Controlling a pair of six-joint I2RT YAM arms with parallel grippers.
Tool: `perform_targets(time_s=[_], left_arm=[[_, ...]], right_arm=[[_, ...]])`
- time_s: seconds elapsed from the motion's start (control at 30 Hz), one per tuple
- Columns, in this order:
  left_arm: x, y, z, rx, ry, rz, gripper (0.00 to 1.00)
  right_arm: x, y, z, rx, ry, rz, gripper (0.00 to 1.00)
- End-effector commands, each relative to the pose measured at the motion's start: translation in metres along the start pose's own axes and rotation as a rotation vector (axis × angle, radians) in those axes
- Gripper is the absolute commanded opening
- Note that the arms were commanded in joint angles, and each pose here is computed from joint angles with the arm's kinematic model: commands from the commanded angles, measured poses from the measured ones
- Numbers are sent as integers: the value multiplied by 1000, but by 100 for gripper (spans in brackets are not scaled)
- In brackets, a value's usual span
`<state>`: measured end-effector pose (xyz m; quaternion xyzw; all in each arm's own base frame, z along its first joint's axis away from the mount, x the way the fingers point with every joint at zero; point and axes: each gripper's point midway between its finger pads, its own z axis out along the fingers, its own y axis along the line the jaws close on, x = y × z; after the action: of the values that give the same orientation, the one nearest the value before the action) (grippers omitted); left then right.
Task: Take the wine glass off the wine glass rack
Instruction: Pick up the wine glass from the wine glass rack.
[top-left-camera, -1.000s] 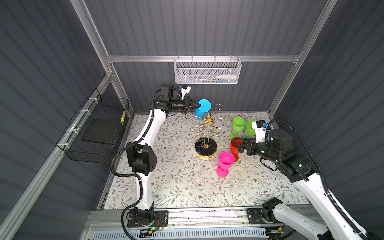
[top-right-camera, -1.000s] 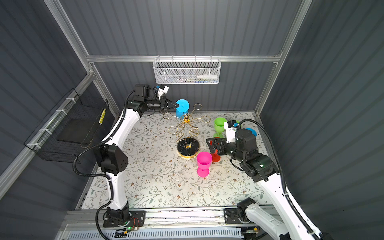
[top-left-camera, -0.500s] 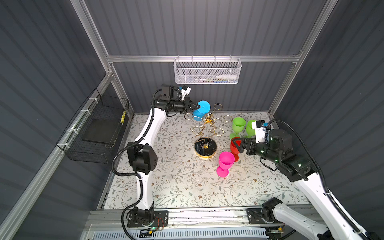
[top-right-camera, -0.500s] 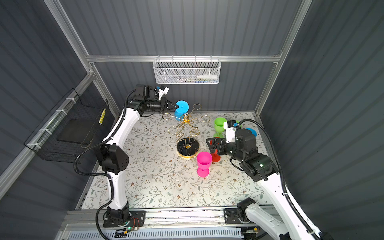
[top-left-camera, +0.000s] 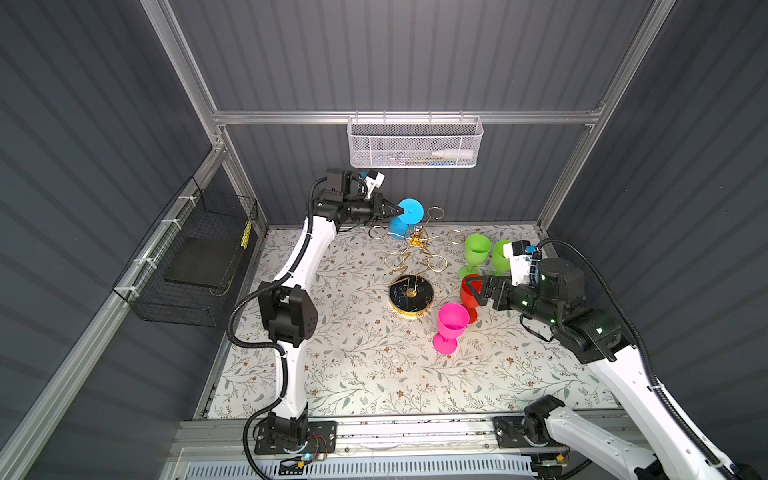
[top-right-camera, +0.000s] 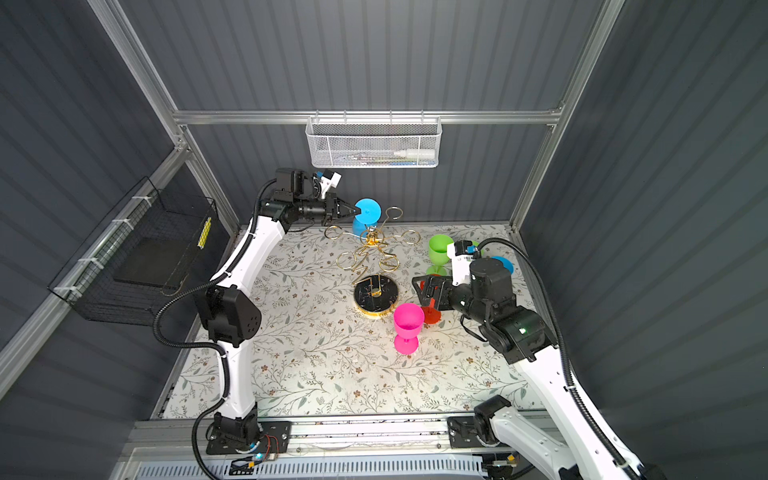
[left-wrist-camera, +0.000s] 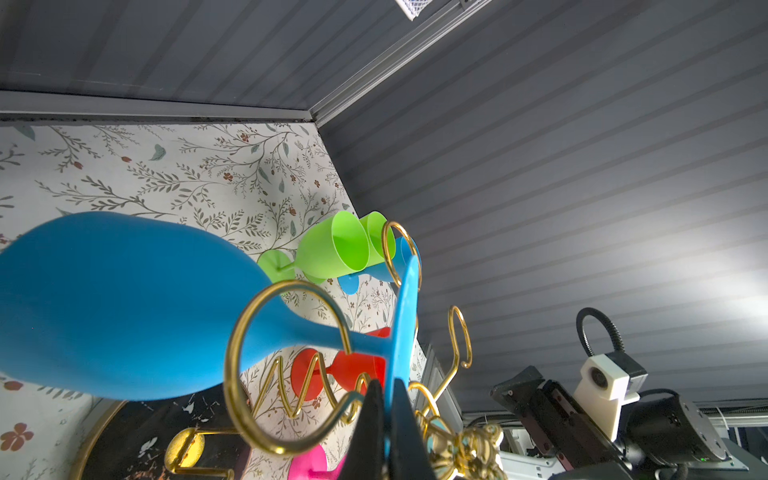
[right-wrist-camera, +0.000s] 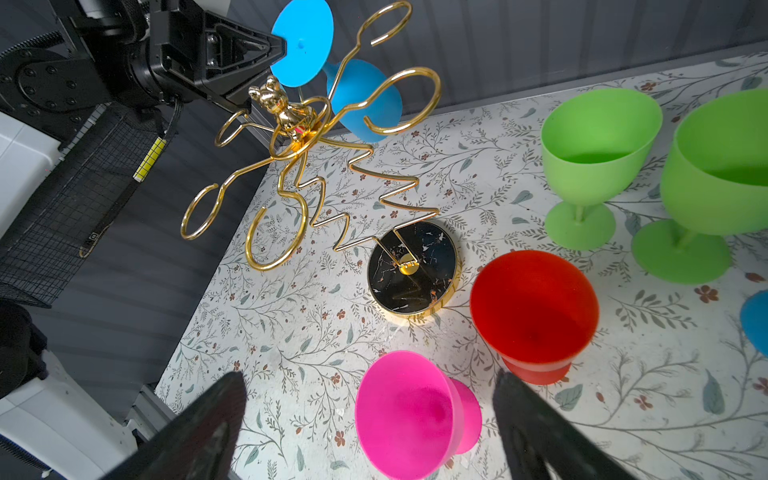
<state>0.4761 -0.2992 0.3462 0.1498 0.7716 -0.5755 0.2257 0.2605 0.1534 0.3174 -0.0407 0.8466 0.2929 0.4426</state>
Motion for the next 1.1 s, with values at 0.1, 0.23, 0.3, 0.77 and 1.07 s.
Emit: perform_targets(time_s=[0.1, 0.23, 0.3, 0.77, 1.07], left_arm=[[-11, -11, 4, 49, -27, 20, 0], [-17, -12, 3, 47, -52, 22, 0], [-21, -10, 2, 42, -66, 20, 0], [-57, -5, -28, 39, -221, 14, 0], [-69, 11, -62, 21, -303, -19, 0]], right_arm=[[-7, 2, -3, -4, -28, -9, 95], [-7, 2, -3, -3, -28, -11, 95], [-7, 2, -3, -3, -29, -10, 95], [-6, -2, -7, 16, -35, -18, 95], [-6, -3, -8, 21, -39, -21, 95]])
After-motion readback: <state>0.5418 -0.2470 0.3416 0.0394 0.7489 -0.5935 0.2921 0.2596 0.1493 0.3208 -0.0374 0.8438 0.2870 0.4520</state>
